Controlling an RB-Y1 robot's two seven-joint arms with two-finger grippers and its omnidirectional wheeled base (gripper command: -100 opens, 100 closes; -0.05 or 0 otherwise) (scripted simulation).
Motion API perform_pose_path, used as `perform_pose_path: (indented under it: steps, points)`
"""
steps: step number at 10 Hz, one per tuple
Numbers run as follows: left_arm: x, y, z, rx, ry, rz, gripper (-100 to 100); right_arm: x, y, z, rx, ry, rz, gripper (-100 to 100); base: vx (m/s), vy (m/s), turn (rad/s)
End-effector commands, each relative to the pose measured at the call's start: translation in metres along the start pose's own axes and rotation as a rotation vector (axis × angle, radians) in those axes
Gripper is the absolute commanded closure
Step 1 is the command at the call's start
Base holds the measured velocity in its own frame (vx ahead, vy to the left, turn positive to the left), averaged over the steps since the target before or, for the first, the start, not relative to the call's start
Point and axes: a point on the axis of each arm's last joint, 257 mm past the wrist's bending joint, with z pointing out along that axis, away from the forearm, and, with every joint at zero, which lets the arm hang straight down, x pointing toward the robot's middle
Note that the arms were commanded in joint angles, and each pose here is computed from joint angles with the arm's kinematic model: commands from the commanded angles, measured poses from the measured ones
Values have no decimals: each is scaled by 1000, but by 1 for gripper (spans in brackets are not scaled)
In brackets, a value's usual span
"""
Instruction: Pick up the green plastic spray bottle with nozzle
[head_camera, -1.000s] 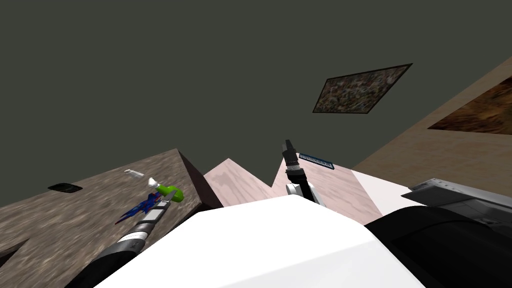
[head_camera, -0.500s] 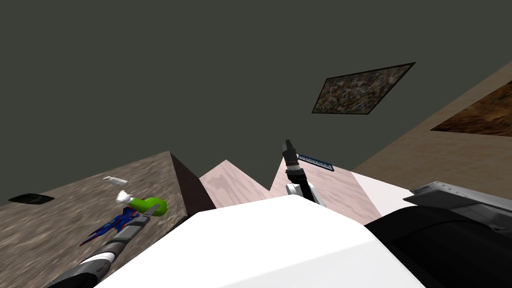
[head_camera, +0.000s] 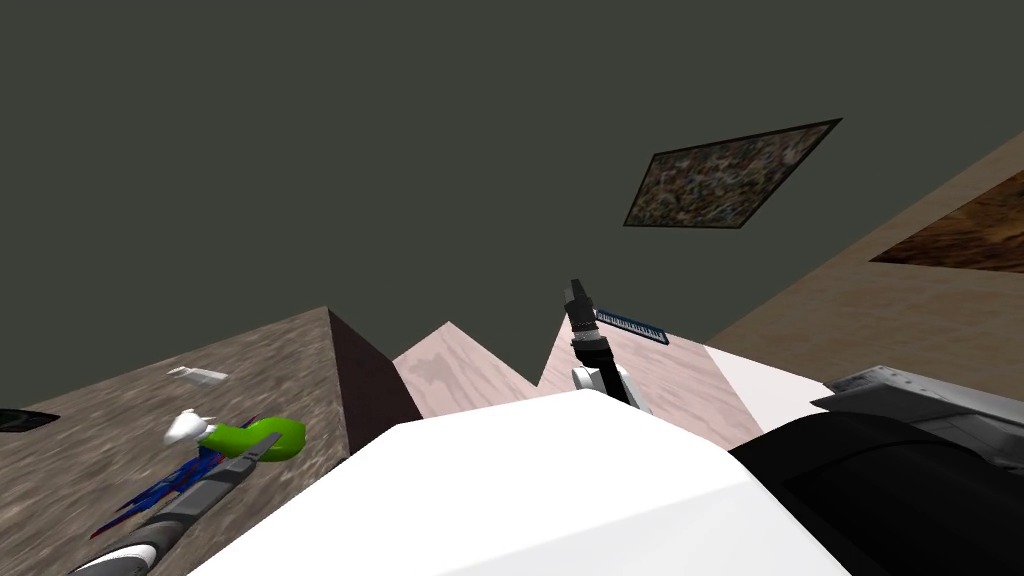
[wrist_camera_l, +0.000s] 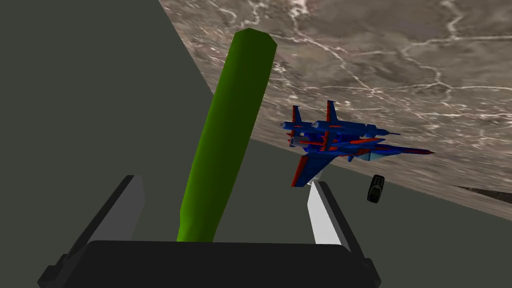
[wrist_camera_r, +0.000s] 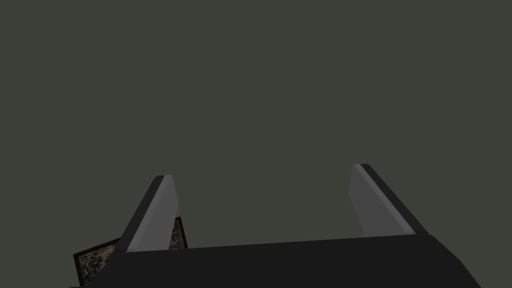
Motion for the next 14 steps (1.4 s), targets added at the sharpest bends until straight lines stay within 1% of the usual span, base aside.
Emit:
perform_pose_path:
  steps: [1,3,6,7,8,9,10,11,13,14]
  points:
    - [-8,19,-2,-56,6,48,-100,0,0,0,0,0,0,0,83,-93,-4]
    - [-20,36,-3,-108,11,100,-100,0,0,0,0,0,0,0,84,-87,-7]
    - [-36,54,-5,-168,17,168,-100,0,0,0,0,0,0,0,57,-49,-8]
    - [-31,48,-3,-151,16,152,-100,0,0,0,0,0,0,0,28,-22,0]
    - [-31,50,-3,-156,16,155,0,0,0,0,0,0,0,0,5,-4,1]
    - [-30,57,6,-165,25,127,-100,0,0,0,0,0,0,0,-83,-30,-283]
    - [-32,71,4,-192,24,127,-100,0,0,0,-1,0,0,0,-113,-31,-213]
    - [-31,67,14,-182,32,101,-100,0,0,0,0,0,0,0,-170,-39,-332]
    - [-33,92,11,-229,29,101,-100,0,0,0,0,0,0,0,-97,-20,-62]
    - [-34,91,20,-224,34,74,-100,0,0,0,0,0,0,0,-86,-35,-261]
